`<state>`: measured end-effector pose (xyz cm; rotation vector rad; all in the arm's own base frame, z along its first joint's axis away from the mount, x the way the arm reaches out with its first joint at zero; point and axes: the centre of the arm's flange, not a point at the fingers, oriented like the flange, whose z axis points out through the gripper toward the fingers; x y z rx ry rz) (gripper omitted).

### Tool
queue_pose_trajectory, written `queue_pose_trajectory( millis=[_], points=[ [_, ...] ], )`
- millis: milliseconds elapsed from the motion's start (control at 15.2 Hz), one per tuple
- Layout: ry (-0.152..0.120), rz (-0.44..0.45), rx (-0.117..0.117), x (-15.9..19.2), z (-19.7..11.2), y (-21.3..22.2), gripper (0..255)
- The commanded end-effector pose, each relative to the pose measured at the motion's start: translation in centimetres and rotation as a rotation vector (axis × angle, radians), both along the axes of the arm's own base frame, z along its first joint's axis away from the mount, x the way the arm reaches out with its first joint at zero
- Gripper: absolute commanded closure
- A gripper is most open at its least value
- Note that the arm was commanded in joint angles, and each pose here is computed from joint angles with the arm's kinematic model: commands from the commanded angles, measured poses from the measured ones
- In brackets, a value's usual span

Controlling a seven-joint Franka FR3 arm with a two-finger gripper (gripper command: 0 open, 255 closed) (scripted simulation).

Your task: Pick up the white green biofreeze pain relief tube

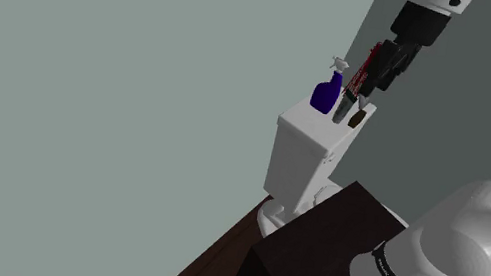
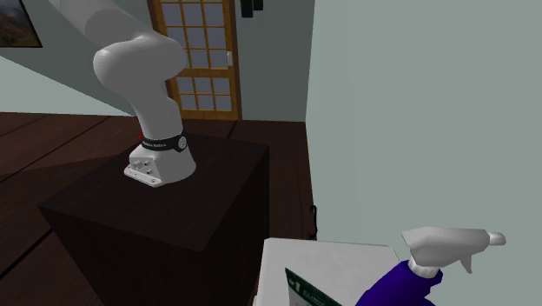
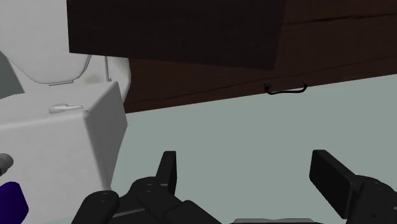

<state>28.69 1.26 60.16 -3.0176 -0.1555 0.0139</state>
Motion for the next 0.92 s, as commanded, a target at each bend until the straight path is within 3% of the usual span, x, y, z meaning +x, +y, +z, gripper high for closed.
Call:
queue_pose_trajectory(
  millis=[0, 858],
  points=[
    [0.000, 0.000, 0.000, 0.0, 0.0, 0.0, 0],
    [0.113, -0.178, -0.010, 11.2, -6.9, -12.3, 0]
  ],
)
